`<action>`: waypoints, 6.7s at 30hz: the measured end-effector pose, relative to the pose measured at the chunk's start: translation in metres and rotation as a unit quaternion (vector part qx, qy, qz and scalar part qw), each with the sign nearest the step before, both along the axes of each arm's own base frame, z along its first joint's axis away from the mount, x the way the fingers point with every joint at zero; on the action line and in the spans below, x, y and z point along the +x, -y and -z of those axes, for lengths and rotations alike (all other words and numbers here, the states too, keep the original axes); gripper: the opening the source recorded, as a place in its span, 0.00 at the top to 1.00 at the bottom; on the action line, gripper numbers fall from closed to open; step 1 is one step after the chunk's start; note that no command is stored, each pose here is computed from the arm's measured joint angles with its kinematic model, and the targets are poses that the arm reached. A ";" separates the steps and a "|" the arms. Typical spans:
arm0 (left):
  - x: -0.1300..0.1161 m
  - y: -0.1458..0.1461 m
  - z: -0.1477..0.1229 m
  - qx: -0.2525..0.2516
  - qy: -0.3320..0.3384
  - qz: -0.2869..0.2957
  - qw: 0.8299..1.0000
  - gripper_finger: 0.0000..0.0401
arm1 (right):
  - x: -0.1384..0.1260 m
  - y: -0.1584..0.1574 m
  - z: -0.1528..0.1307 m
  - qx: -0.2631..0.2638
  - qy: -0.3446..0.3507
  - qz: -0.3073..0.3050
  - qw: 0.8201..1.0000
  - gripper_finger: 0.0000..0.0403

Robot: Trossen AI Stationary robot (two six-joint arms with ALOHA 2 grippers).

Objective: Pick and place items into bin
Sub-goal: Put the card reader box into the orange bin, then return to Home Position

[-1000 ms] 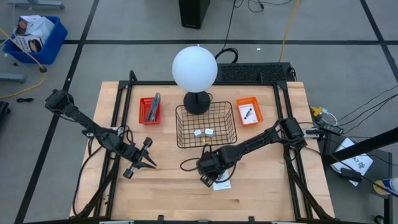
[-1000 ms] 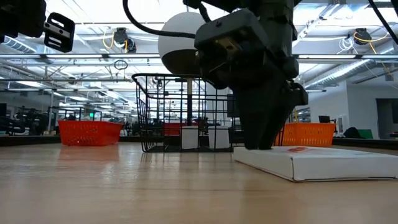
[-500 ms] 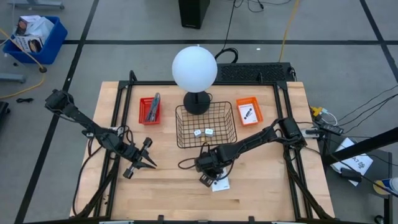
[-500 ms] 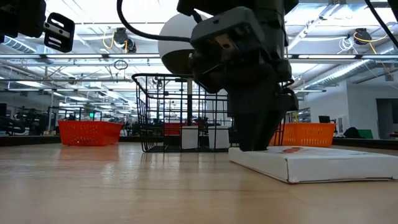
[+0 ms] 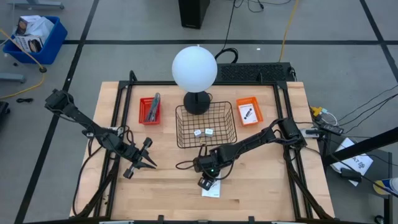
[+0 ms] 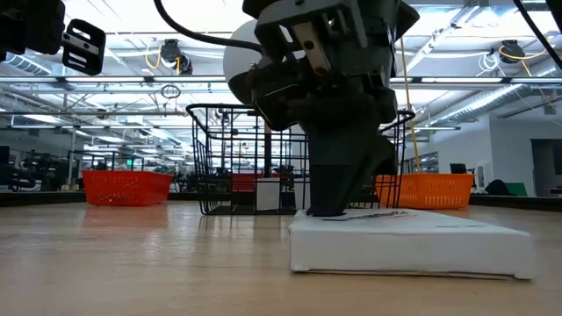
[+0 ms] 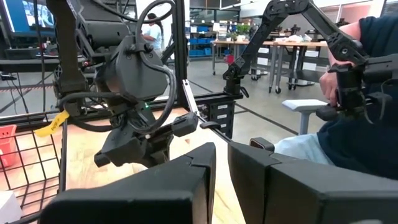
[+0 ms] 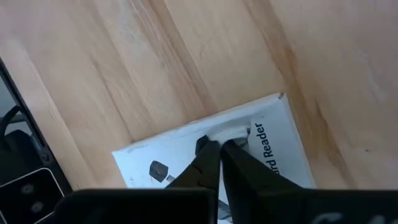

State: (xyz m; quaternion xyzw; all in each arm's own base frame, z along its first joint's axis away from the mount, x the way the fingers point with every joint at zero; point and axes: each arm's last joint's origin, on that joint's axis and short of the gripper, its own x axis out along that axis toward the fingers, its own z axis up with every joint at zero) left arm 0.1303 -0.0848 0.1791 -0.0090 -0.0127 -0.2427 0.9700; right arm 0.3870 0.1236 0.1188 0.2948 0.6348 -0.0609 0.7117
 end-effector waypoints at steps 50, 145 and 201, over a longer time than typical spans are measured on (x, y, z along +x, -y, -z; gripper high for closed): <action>0.001 -0.001 0.001 -0.006 -0.008 -0.026 1.000 0.87 | -0.091 -0.011 -0.128 -0.166 0.003 0.097 0.981 1.00; 0.006 -0.013 -0.004 -0.067 -0.004 -0.132 0.989 0.87 | -0.143 0.155 -0.178 -0.237 0.147 0.022 0.960 0.65; 0.000 -0.081 0.001 -0.045 -0.059 -0.293 0.953 0.87 | -0.263 0.083 -0.056 -0.218 0.591 -0.160 0.760 0.64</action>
